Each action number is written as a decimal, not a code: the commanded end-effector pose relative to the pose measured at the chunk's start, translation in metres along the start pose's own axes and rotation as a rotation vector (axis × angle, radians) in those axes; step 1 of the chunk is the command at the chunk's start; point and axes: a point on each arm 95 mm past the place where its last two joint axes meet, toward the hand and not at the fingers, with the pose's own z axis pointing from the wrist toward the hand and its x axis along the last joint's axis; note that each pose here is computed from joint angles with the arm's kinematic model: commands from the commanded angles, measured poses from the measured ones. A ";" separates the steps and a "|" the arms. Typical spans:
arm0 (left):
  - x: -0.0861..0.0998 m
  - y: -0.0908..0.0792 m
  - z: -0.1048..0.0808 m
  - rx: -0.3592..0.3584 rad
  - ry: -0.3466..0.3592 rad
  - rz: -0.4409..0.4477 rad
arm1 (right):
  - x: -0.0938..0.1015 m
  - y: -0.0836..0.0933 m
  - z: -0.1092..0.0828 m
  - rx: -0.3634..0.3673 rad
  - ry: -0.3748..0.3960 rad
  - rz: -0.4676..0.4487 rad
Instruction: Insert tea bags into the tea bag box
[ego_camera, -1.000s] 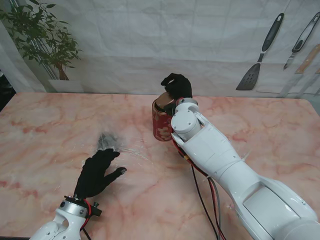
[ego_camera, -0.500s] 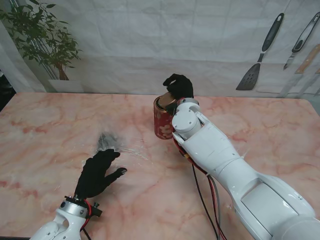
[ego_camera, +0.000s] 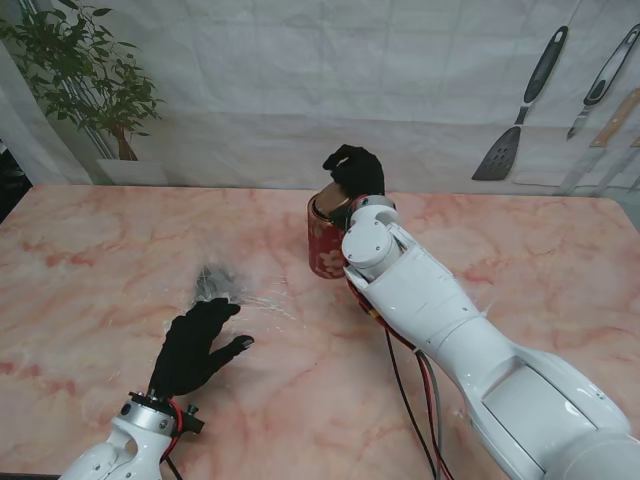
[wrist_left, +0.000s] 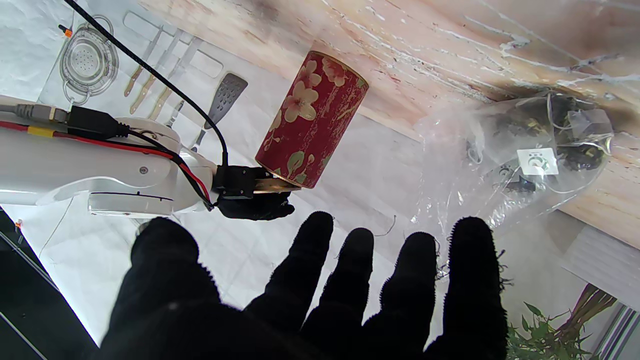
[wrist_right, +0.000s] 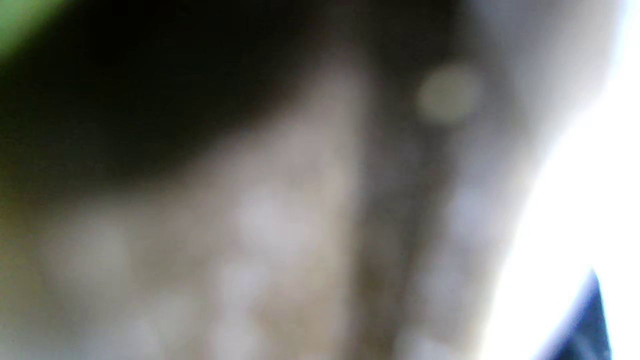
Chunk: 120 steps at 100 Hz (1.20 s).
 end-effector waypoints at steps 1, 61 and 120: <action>0.002 0.001 0.000 -0.011 0.006 -0.003 | 0.002 0.003 0.003 -0.002 0.016 -0.028; 0.001 0.002 0.000 -0.014 0.009 -0.011 | -0.009 0.011 0.003 0.051 0.054 -0.192; 0.002 0.002 0.001 -0.006 0.011 -0.010 | -0.015 0.016 -0.001 0.105 0.028 -0.153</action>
